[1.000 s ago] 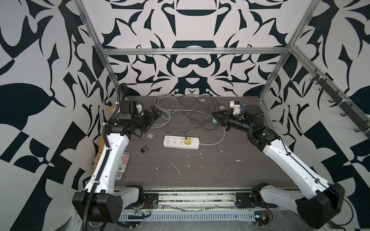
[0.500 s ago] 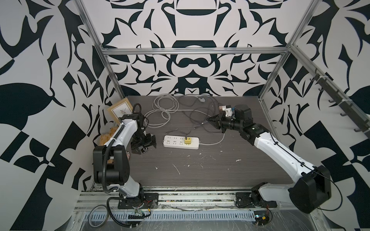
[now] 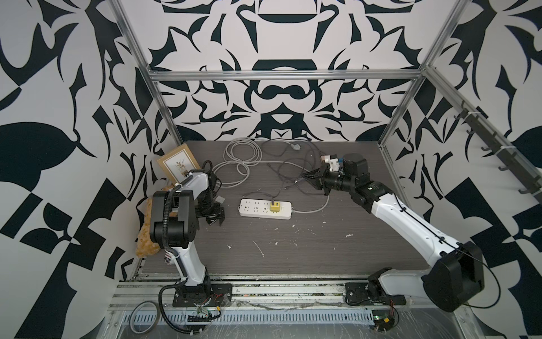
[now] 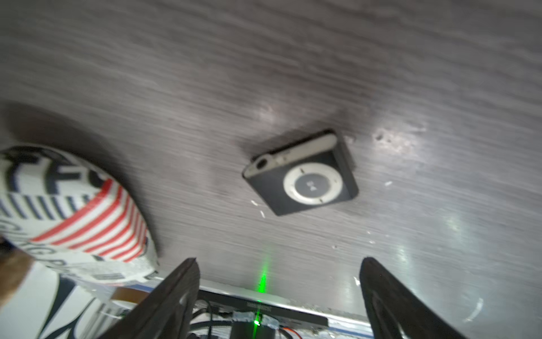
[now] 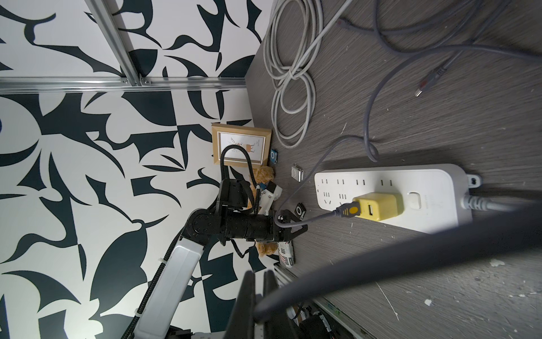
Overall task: Charge mp3
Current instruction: Pick up the MP3 player from the center of the board.
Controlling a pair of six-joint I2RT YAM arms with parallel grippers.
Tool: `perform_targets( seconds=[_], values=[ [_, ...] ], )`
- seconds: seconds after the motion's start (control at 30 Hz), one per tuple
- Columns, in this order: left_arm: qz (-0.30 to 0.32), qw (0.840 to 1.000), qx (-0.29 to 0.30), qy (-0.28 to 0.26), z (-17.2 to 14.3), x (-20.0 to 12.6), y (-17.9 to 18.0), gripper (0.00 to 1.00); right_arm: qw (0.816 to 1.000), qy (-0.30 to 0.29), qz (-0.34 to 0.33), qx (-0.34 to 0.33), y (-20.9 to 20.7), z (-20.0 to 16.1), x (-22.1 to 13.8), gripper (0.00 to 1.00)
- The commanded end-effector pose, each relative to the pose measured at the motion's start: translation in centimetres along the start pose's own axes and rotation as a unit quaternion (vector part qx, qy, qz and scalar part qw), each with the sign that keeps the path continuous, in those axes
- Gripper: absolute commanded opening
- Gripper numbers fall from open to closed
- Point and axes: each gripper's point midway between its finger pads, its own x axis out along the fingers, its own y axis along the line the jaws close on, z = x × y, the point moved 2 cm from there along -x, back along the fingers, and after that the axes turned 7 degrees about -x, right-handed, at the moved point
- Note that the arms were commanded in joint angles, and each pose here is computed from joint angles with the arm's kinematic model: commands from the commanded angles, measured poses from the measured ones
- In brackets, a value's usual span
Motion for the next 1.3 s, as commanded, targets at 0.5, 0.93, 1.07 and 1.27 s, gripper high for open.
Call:
perform_targets(
  seconds=[0.5,0.93,1.07,1.27],
  values=[
    [-0.089,0.995,-0.032,-0.035,4.2,0.2,-1.3,0.63,0.999,-0.035,0.021,-0.021,1.2,0.5,-1.1,0.0],
    [-0.112,0.992,-0.04,-0.046,5.7,0.7,-1.9,0.53,0.999,-0.043,0.025,-0.018,1.1,0.4,-1.6,0.0],
    [-0.131,0.989,-0.041,-0.047,5.7,0.3,-2.3,0.53,0.998,-0.046,0.024,-0.018,0.9,0.3,-1.8,0.0],
    [-0.187,0.98,-0.057,-0.042,4.7,-0.7,-3.7,0.51,0.998,-0.048,0.022,-0.017,0.7,0.3,-1.8,0.0]
  ],
)
